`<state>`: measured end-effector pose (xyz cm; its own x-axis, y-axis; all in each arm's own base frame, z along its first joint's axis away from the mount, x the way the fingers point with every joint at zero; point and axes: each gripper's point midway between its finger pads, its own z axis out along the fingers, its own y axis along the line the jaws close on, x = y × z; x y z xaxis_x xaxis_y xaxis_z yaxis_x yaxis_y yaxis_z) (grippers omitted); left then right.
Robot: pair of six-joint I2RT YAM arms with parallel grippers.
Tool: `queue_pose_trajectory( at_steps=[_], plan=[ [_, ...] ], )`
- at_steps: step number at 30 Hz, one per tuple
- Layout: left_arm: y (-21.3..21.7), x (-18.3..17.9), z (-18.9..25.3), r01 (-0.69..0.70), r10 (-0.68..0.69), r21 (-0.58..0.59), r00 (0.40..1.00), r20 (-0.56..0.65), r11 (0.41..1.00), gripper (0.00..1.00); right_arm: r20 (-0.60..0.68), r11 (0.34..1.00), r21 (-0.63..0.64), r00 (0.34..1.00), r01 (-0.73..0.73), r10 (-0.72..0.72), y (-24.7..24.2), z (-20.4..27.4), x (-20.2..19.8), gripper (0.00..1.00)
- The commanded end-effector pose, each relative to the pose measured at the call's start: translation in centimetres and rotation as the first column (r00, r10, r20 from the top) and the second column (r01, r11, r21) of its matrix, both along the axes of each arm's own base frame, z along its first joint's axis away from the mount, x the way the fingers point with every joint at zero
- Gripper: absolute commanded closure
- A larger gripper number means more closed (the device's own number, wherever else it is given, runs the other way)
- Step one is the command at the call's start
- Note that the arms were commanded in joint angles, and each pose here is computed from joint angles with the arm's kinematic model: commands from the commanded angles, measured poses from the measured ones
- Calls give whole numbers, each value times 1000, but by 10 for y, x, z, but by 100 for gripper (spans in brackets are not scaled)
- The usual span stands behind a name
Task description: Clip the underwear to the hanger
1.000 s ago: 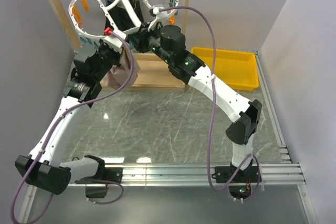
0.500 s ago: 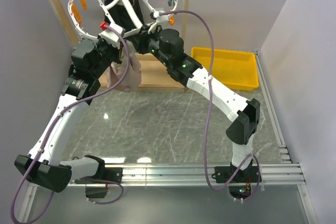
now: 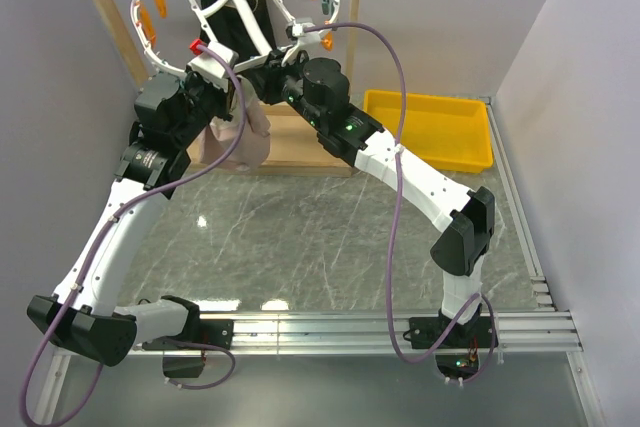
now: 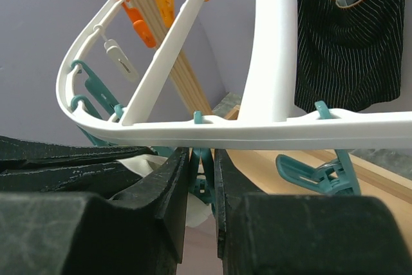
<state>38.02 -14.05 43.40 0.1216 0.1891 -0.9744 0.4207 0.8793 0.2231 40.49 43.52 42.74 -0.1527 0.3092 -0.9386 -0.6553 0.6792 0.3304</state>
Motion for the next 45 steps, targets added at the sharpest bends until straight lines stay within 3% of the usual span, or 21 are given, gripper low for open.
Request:
queue_pose_trajectory(
  at_steps=[1,18,28,37,41,45],
  plan=[
    [3,-6,37,-1,3,-26,996,94,1000,100,-3,1000,-6,1000,-9,9,-7,8,-10,76],
    [4,-4,31,-4,3,3,996,86,1000,100,-14,999,23,999,-29,29,-9,15,-9,51],
    [2,0,22,2,-3,23,998,65,1000,100,-12,996,71,999,-45,46,-15,33,-13,44],
    [-3,-2,11,33,-34,39,999,32,999,100,24,992,88,996,-88,87,-30,48,-26,27],
    [-10,-6,3,79,-79,54,997,-6,995,89,66,990,79,991,-120,115,-40,59,-42,23],
    [-16,-13,0,129,-127,61,991,-32,990,67,73,987,48,986,-157,153,-48,50,-54,18]
  ],
)
